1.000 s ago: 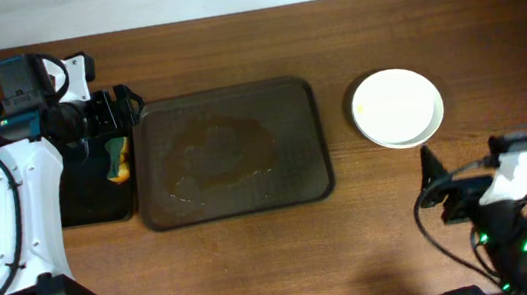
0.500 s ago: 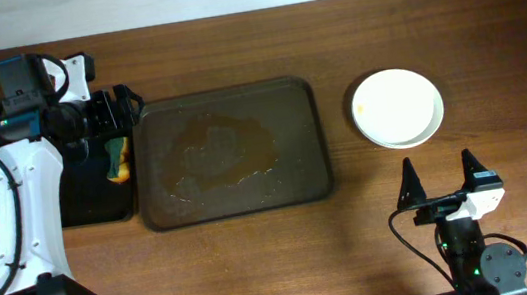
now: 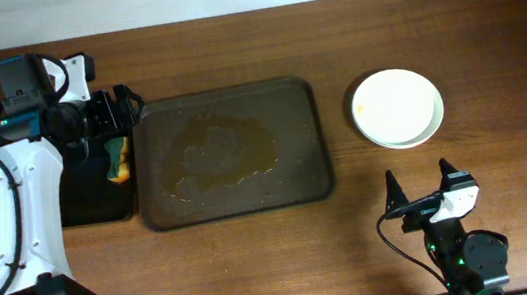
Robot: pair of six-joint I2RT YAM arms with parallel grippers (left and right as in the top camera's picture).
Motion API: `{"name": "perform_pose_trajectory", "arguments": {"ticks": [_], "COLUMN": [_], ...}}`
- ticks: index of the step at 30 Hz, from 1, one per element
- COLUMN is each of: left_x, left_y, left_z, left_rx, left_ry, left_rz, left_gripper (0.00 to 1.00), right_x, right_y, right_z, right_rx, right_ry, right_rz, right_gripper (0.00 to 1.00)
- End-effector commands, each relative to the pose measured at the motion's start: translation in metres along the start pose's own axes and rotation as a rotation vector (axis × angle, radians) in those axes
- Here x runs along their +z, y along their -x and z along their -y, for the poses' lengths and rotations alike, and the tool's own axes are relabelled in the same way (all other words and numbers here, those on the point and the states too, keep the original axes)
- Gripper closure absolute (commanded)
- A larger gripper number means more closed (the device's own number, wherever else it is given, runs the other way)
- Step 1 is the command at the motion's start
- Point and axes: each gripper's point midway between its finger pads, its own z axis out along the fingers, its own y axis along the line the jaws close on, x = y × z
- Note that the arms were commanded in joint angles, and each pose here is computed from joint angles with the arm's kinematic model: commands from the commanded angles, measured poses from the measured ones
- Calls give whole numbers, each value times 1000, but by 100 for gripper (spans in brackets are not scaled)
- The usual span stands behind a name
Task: Clean dirty plates on tray and stack at the side
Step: 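Drop the sponge into the black tray and retract the left gripper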
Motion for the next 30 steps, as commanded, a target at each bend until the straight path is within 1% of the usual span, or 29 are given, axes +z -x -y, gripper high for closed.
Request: {"name": "perform_pose_trajectory", "arguments": {"ticks": [1,18,23,27,28,30], "left_x": [-1,-1,-3,-19,-23,-37], "left_y": [3,2,-12,-15,-16,-14], "left_z": [2,2,-2,2,5,13], "left_rx": [0,1,-18,7,21,71], "left_ry": [-10,-8,17,49,50,58], "left_rz": [7,6,-46,-4,20,117], "left_gripper": [1,1,1,1,1,1], "right_x": [0,0,0,0,0,0], "right_y": [-3,-3,-3,-3,-3,-3], "right_z": [-3,-3,-3,-3,-3,-3], "right_rx": [-11,-11,-11,-11,-11,-11], "right_ry": [20,20,20,20,20,20], "right_rz": [-8,-8,-8,-8,-8,-8], "right_gripper": [2,2,2,2,2,2]}}
